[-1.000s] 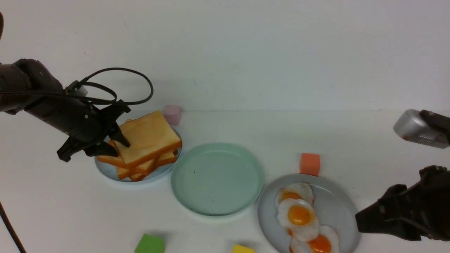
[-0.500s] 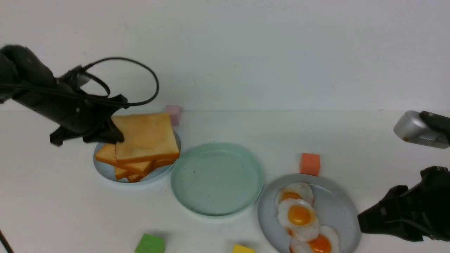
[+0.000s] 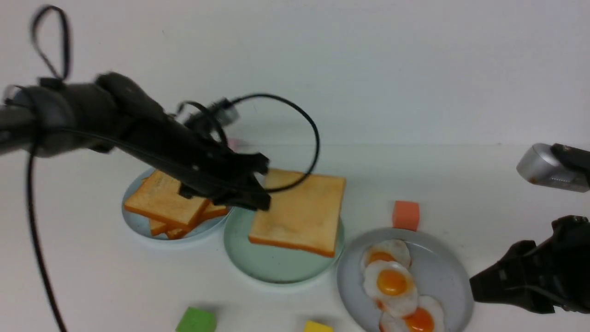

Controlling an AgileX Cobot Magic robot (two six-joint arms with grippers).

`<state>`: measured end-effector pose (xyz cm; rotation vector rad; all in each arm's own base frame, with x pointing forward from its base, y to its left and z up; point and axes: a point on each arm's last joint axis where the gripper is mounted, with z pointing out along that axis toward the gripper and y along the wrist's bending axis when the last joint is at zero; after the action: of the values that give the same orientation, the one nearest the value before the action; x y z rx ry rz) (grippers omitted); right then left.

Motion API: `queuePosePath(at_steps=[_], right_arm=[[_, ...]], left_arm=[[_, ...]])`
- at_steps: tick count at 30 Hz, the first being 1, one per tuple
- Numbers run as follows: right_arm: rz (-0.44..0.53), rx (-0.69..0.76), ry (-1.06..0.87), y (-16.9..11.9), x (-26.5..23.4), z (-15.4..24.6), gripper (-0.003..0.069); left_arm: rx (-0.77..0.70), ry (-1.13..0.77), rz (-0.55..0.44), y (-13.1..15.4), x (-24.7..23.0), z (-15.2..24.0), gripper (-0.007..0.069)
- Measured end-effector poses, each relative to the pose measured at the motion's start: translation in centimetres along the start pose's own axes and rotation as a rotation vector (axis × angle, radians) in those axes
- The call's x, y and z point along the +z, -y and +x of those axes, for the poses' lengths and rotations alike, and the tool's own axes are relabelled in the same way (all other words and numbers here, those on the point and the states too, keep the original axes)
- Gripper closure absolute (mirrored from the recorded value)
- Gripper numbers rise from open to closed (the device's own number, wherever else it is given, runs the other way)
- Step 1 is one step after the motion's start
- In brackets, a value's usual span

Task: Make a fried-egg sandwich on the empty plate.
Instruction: Use the left arm to put a slice of bread into the empty plate in the middle, then use the right arm to grab a fried egg

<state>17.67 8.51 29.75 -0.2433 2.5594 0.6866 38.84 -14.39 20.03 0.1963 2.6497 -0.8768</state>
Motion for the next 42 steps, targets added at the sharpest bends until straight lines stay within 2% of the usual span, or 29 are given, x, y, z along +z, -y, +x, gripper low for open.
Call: queuePosePath(at_steps=[7, 17, 26, 32, 35, 38, 42], right_arm=[[0.000, 0.000, 0.000, 0.0, 0.0, 0.0, 0.0403], [0.000, 0.000, -0.001, 0.0, 0.0, 0.0, 0.0403], [0.000, 0.001, -0.001, 0.0, 0.0, 0.0, 0.0401], [0.025, -0.013, 0.003, 0.2, 0.0, 0.0, 0.0356], [0.064, -0.028, 0.020, 0.5, -0.2, -0.4, 0.0306], [0.069, -0.020, 0.044, 0.4, -0.4, -0.8, 0.0274], [0.049, 0.017, 0.044, 0.5, 0.5, -1.3, 0.0263]], left_arm=[[-0.063, -0.011, -0.065, -2.0, 2.9, 0.3, 0.0620], [-0.090, 0.000, -0.175, -3.1, 3.0, 0.3, 0.0618], [-0.115, -0.001, -0.192, -3.3, 2.9, 0.3, 0.0589], [-0.113, -0.036, -0.183, -3.0, 2.6, 0.6, 0.0472], [-0.073, -0.023, -0.188, -2.2, 1.3, 0.4, 0.0360], [-0.016, 0.002, -0.201, -1.0, -0.9, 0.1, 0.0286], [0.041, 0.033, -0.222, 0.6, -3.9, 0.0, 0.0262]])
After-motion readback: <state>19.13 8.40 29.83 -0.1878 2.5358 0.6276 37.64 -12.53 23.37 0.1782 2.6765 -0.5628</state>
